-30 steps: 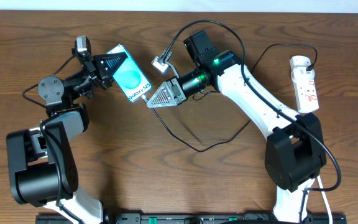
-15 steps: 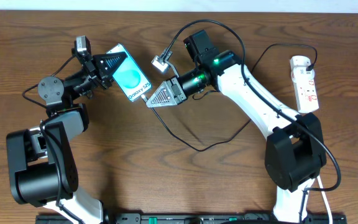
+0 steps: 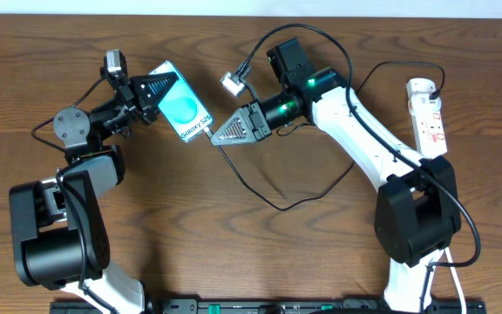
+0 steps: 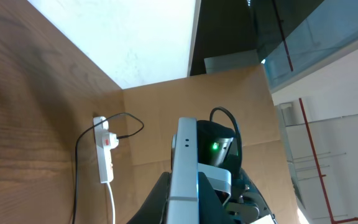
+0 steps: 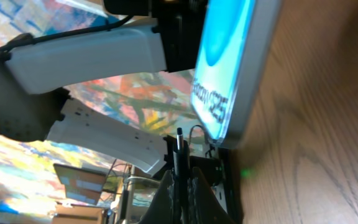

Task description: Plug charger to phone and switch on socket

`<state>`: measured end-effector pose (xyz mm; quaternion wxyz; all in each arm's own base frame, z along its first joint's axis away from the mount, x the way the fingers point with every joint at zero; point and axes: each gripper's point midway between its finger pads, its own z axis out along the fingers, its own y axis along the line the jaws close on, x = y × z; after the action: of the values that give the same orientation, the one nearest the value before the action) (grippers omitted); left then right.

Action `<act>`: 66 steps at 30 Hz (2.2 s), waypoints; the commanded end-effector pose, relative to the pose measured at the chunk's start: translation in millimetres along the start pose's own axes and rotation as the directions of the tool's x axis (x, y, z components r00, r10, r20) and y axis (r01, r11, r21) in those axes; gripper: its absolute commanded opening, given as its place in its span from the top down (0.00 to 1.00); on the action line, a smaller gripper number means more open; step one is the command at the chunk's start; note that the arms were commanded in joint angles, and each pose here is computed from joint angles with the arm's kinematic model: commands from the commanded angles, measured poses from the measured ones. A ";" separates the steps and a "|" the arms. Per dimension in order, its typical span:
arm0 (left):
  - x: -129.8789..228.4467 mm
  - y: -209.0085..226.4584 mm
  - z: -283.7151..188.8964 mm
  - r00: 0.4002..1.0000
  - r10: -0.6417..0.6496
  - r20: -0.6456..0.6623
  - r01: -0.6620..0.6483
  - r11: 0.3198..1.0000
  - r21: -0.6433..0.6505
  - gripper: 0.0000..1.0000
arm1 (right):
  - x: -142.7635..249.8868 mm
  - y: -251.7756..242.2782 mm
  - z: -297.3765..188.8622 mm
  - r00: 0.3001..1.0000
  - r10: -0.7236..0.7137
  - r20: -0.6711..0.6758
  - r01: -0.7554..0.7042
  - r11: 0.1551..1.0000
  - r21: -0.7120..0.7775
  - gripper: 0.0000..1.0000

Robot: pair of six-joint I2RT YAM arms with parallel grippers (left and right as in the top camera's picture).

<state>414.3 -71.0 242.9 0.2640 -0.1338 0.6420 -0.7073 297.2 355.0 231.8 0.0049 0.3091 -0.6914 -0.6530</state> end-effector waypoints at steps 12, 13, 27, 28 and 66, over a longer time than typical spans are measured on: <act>-4.7 -8.4 -1.5 1.000 0.014 0.014 -0.014 1.000 0.013 0.93 | 19.0 -10.6 7.2 1.000 0.021 -0.020 -0.022 0.999 -0.046 0.99; -4.7 -8.4 -1.5 1.000 0.014 0.014 -0.014 1.000 0.013 0.93 | 18.7 -9.3 7.2 1.000 0.017 -0.019 -0.018 0.998 -0.056 0.99; 0.6 -1.7 -1.5 1.000 -0.022 -0.021 0.022 1.000 -0.010 0.93 | 15.2 -14.6 13.6 0.999 0.035 -0.024 -0.036 0.999 -0.018 0.99; 0.9 -1.5 -1.5 1.000 -0.019 -0.022 0.019 1.000 -0.010 0.93 | 15.5 -16.5 14.6 0.999 0.045 -0.025 -0.045 0.999 -0.006 0.99; 3.9 11.5 -2.0 0.999 0.013 -0.048 -0.016 0.999 -0.044 0.93 | 16.2 -20.3 17.8 0.998 0.053 -0.029 -0.053 0.998 0.020 0.99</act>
<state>413.4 -73.7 224.3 0.2351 -0.1389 0.6621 -0.6979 284.7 366.2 206.0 0.0245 0.3053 -0.7066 -0.6379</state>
